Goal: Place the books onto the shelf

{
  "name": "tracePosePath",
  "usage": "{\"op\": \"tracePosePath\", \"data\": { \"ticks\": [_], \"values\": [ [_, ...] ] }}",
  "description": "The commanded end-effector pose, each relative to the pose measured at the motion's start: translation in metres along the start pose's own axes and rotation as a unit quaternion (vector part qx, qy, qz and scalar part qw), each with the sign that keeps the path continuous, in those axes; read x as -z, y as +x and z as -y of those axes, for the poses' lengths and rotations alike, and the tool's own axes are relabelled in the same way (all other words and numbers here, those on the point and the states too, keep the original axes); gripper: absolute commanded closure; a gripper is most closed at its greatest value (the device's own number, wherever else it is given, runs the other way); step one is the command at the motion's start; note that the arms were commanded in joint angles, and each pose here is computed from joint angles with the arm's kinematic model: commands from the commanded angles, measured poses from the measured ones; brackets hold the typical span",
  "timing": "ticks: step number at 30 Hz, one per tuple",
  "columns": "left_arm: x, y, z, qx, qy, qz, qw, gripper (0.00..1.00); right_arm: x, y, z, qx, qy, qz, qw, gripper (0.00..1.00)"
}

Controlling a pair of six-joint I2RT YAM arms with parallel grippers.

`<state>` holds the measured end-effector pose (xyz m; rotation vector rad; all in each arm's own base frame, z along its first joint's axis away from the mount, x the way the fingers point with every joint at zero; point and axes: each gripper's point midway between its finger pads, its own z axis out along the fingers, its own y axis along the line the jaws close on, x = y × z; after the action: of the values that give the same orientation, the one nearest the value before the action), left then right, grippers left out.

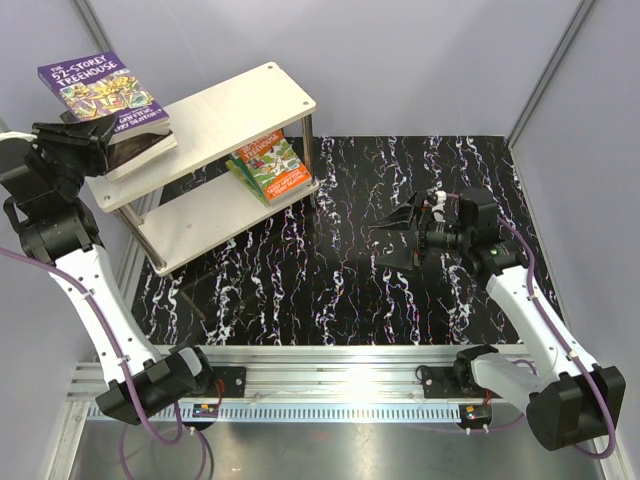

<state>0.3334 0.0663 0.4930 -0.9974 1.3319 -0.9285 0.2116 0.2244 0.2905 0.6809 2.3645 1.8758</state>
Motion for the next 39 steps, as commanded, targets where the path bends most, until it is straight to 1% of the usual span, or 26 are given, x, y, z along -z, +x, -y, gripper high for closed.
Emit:
{"op": "tracePosePath", "data": {
  "ticks": [1,3,7,8,9,11,12,15,16,17,18,19,22,23,27,31,34,39],
  "values": [
    [0.016,0.004,0.036,-0.032,0.076,-0.008,0.997,1.0,-0.001,0.005,-0.007,0.021,-0.012,-0.01,1.0,0.0],
    [0.015,0.006,0.03,-0.034,0.07,-0.012,0.997,1.0,-0.001,0.004,-0.005,0.019,-0.01,-0.01,1.0,0.0],
    [0.013,0.008,0.007,-0.042,0.024,-0.012,0.999,1.0,-0.002,0.003,-0.004,0.017,-0.009,-0.011,1.0,0.0],
    [0.014,0.007,0.005,-0.05,0.019,-0.011,0.998,0.97,-0.002,0.004,-0.004,0.017,-0.009,-0.011,1.0,0.0],
    [0.01,0.008,-0.004,-0.042,0.001,-0.019,0.999,0.91,-0.002,0.003,-0.003,0.016,-0.008,-0.011,1.0,0.0],
    [0.009,0.01,-0.008,-0.04,-0.009,-0.026,0.999,0.86,-0.002,0.004,-0.004,0.016,-0.008,-0.011,1.0,0.0],
    [0.009,0.01,-0.013,-0.034,-0.019,-0.03,0.999,0.79,-0.002,0.004,-0.003,0.015,-0.008,-0.01,1.0,0.0],
    [0.01,0.008,-0.015,-0.034,-0.028,-0.023,0.999,0.69,-0.002,0.003,-0.002,0.014,-0.007,-0.011,1.0,0.0],
    [0.012,0.007,-0.015,-0.033,-0.031,-0.021,0.999,0.53,-0.001,0.004,-0.003,0.014,-0.007,-0.011,1.0,0.0],
    [0.011,0.007,-0.015,-0.03,-0.032,-0.021,0.999,0.43,-0.001,0.004,-0.003,0.014,-0.008,-0.011,1.0,0.0],
    [0.012,0.006,-0.014,-0.03,-0.032,-0.021,0.999,0.36,-0.001,0.004,-0.003,0.014,-0.007,-0.011,1.0,0.0],
    [0.011,0.006,-0.014,-0.028,-0.034,-0.022,0.999,0.24,-0.001,0.005,-0.002,0.014,-0.007,-0.011,1.0,0.0],
    [0.009,0.007,-0.016,-0.021,-0.04,-0.031,0.999,0.05,0.0,0.006,0.0,0.011,-0.005,-0.012,1.0,0.0],
    [0.008,0.006,-0.016,-0.015,-0.042,-0.033,0.998,0.01,0.0,0.006,0.0,0.01,-0.005,-0.012,1.0,0.0],
    [0.009,0.011,-0.017,0.001,-0.043,-0.05,0.998,0.01,0.0,0.007,0.002,0.009,-0.004,-0.011,1.0,0.0],
    [0.012,0.018,-0.024,0.035,-0.055,-0.075,0.995,0.01,0.0,0.008,0.003,0.007,-0.002,-0.012,1.0,0.0],
    [0.017,0.021,-0.03,0.053,-0.077,-0.086,0.992,0.01,0.001,0.007,0.004,0.006,-0.002,-0.011,1.0,0.0],
    [0.023,0.021,-0.024,0.07,-0.076,-0.094,0.99,0.01,0.0,0.008,0.006,0.003,0.0,-0.013,1.0,0.0]
  ]
}}
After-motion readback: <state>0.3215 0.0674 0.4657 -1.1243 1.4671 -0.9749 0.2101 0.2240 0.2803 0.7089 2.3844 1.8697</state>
